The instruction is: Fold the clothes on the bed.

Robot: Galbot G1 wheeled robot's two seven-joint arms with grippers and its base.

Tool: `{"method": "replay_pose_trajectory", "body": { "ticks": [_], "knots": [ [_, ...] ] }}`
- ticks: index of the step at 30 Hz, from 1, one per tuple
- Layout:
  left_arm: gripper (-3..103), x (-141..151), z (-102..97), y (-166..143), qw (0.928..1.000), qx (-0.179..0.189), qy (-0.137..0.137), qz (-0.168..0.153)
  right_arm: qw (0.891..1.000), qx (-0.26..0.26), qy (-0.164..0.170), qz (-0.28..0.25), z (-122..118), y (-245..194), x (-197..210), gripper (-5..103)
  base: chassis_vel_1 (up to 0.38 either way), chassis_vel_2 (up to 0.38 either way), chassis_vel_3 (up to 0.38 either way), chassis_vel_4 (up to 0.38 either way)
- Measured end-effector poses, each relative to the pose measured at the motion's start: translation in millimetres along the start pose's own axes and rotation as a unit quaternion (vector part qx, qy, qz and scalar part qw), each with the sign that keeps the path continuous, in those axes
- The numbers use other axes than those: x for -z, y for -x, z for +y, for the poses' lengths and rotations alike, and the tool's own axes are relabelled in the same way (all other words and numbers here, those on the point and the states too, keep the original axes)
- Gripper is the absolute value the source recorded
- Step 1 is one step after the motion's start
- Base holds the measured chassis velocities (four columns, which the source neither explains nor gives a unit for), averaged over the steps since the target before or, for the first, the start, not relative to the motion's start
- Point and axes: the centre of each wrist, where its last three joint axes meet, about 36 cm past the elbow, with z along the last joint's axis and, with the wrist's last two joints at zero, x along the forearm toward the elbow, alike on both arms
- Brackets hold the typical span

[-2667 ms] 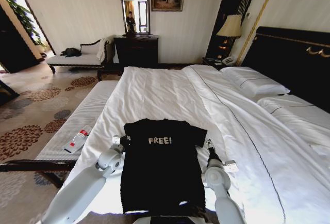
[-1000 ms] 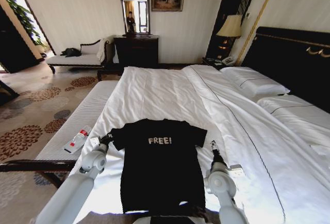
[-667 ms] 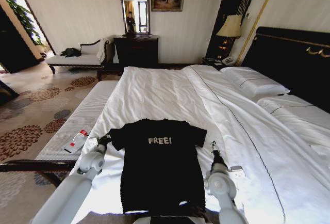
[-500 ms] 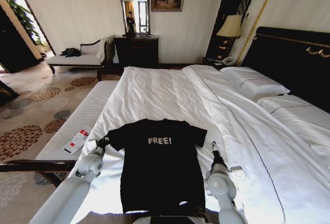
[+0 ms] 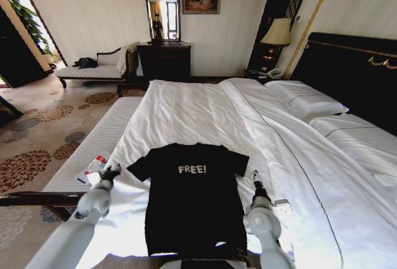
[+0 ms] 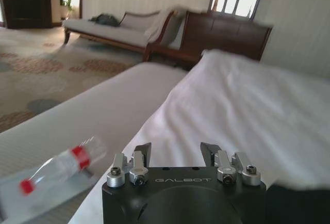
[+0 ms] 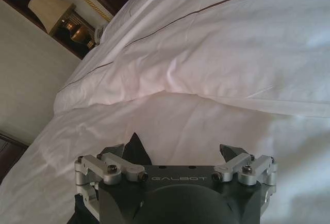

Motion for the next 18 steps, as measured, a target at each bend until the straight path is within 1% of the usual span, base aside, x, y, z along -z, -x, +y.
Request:
{"method": "replay_pose_trajectory", "body": {
  "ticks": [1,2,3,4,5,6,8,9,10,12,13,14,15,16,17,18],
  "knots": [
    [62,19,-5.1,-6,0.9994,-0.021,-0.022,-0.018,1.0,0.0,-0.003,0.003,0,6,1,100,0.0,0.0,0.0,0.0],
    [68,31,-9.1,-11,0.9983,-0.036,-0.036,-0.028,1.0,0.001,-0.006,0.005,-1,11,3,100,0.0,0.0,0.0,0.0],
    [74,49,-15.5,-19,0.9958,-0.06,-0.055,-0.042,1.0,0.005,-0.012,0.008,-1,16,5,100,0.0,0.0,0.0,0.0],
    [74,49,-15.5,-19,0.9958,-0.06,-0.055,-0.042,1.0,0.005,-0.012,0.008,-1,16,5,100,0.0,0.0,0.0,0.0],
    [74,57,-18.9,-24,0.9943,-0.072,-0.063,-0.047,1.0,0.008,-0.015,0.011,0,20,6,100,0.0,0.0,0.0,0.0],
    [79,65,-23.4,-31,0.9921,-0.088,-0.072,-0.053,1.0,0.011,-0.018,0.015,0,22,8,100,0.0,0.0,0.0,0.0],
    [89,82,-36.0,-53,0.9853,-0.132,-0.088,-0.063,0.999,0.027,-0.033,0.034,2,31,16,100,0.0,0.0,0.0,0.0],
    [89,82,-36.0,-53,0.9853,-0.132,-0.088,-0.063,0.999,0.027,-0.033,0.034,2,31,16,100,0.0,0.0,0.0,0.0],
    [94,85,-42.0,-68,0.9808,-0.155,-0.097,-0.068,0.997,0.041,-0.047,0.047,3,36,20,100,0.0,0.0,0.0,0.0],
    [100,85,-47.5,-86,0.9756,-0.175,-0.11,-0.074,0.994,0.059,-0.065,0.058,3,41,27,100,0.0,0.0,0.0,0.0],
    [100,85,-47.5,-86,0.9756,-0.175,-0.11,-0.074,0.994,0.059,-0.065,0.058,3,41,27,100,0.0,0.0,0.0,0.0],
    [100,85,-48.8,-92,0.9737,-0.181,-0.117,-0.074,0.993,0.067,-0.072,0.061,3,42,30,100,0.0,0.0,0.0,0.0],
    [100,85,-50.9,-103,0.9697,-0.192,-0.133,-0.073,0.991,0.081,-0.083,0.072,3,45,36,100,0.0,0.0,0.0,0.0],
    [100,86,-51.4,-108,0.9676,-0.197,-0.141,-0.072,0.989,0.086,-0.088,0.078,3,46,39,100,0.0,0.0,0.0,0.0],
    [100,88,-52.0,-117,0.9638,-0.207,-0.156,-0.064,0.987,0.095,-0.094,0.088,4,48,44,100,0.0,0.0,0.0,0.0],
    [100,88,-52.0,-117,0.9638,-0.207,-0.156,-0.064,0.987,0.095,-0.094,0.088,4,48,44,100,0.0,0.0,0.0,0.0]
  ]
}}
